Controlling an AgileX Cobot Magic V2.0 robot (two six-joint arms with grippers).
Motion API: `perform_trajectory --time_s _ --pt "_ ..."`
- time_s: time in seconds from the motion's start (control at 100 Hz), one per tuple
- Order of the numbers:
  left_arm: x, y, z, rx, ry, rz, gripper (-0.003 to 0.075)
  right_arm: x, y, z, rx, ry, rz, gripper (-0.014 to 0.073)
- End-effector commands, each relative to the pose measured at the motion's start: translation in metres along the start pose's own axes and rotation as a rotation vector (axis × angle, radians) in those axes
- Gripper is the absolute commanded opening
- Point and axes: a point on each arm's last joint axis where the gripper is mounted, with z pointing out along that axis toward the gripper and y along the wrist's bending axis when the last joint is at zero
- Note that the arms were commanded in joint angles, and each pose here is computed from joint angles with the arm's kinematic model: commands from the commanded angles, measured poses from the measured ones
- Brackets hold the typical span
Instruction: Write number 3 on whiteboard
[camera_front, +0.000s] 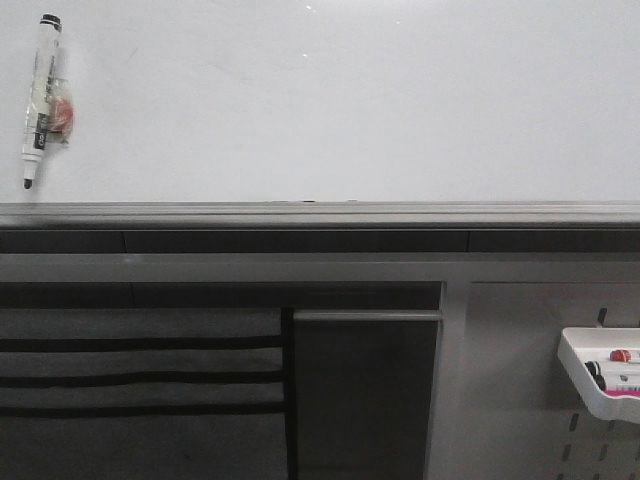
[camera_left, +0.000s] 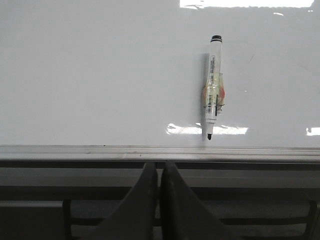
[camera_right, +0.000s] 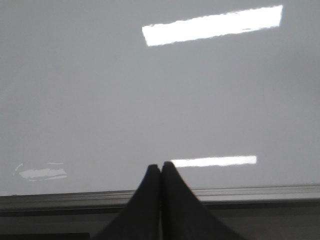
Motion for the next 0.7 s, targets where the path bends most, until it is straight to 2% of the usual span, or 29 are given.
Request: perform_trajectory --time_s 0.0,0.18,0.34,0.53,0.6,0.69 --pt "-0.008 -0.001 -0.003 0.012 -0.108 -0.010 -0.0018 -0.001 0.000 -0.002 -0.001 -0.072 -0.048 -0.0074" --pt "-0.010 -0.001 -0.003 0.013 -0.124 -0.008 -0.0018 -0.001 0.000 -0.002 -0.001 -0.072 -0.048 -0.0074" --pt "-0.025 -0.001 -0.006 0.016 -0.193 -0.011 -0.0018 -0.004 0.000 -0.002 -0.002 -0.096 -0.048 -0.0074" --pt "-0.067 -0.002 -0.019 0.018 -0.307 -0.011 -0.0018 -0.025 0.001 -0.002 0.003 -0.008 -0.031 -0.0074" --pt "-0.085 -0.002 -0.023 0.017 -0.303 -0.011 -0.0018 -0.040 0.002 -0.002 0.005 0.030 -0.031 -0.0074" --pt "-0.104 -0.002 -0.025 0.011 -0.224 -0.012 -0.0018 -0.062 0.003 -0.001 0.006 0.079 -0.031 -0.0074"
